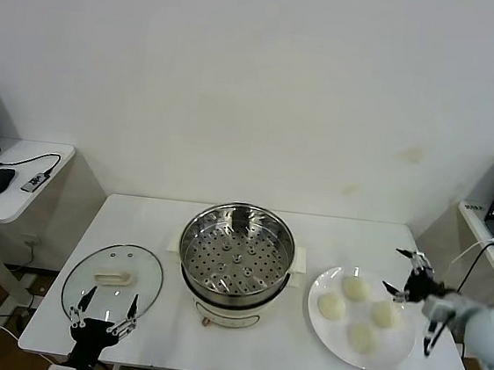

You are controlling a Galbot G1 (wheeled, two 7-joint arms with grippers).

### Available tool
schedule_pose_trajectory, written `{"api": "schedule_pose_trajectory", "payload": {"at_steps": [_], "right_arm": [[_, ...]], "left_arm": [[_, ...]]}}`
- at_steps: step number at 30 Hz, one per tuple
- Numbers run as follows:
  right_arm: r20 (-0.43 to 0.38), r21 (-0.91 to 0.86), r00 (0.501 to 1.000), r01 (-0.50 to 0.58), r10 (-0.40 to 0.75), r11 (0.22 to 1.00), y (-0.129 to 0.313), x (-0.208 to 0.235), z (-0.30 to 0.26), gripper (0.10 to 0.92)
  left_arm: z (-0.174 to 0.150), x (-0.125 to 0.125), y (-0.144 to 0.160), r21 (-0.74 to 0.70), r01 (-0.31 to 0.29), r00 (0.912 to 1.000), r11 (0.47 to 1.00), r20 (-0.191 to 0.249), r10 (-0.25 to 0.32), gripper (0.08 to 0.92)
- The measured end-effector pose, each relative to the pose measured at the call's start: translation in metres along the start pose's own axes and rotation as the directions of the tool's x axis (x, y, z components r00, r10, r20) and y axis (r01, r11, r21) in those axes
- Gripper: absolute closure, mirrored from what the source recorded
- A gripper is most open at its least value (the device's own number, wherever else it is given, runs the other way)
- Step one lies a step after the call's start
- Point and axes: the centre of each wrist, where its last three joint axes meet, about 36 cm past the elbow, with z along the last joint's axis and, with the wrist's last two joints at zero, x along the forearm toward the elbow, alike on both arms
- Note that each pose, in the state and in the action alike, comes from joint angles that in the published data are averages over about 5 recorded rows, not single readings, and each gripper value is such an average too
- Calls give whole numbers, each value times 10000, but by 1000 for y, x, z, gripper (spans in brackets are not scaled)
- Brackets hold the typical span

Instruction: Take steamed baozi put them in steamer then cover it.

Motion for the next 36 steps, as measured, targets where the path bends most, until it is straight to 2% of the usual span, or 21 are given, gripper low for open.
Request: {"api": "schedule_pose_trajectory", "payload": {"at_steps": [7, 14, 27, 36], "right_arm": [[-486, 174, 9781, 2034, -2024, 9789, -35, -26, -11, 200], [-1006, 46, 9328, 3483, -3461, 9374, -37, -57, -13, 200], [-1378, -308, 8906, 4336, -4335, 9006, -42, -109, -28, 200], [-1597, -374, 8726, 4619, -4616, 8862, -38, -129, -37, 200]], "left_arm": [[-2, -3, 4, -137, 199, 9998, 9997, 96, -198, 177], [-8, -6, 9, -260, 346, 9991, 9991, 262, -339, 177], [-13, -3, 15, -413, 473, 9981, 9980, 407, -456, 177], [-13, -5, 17, -477, 528, 9976, 9975, 462, -506, 177]]}}
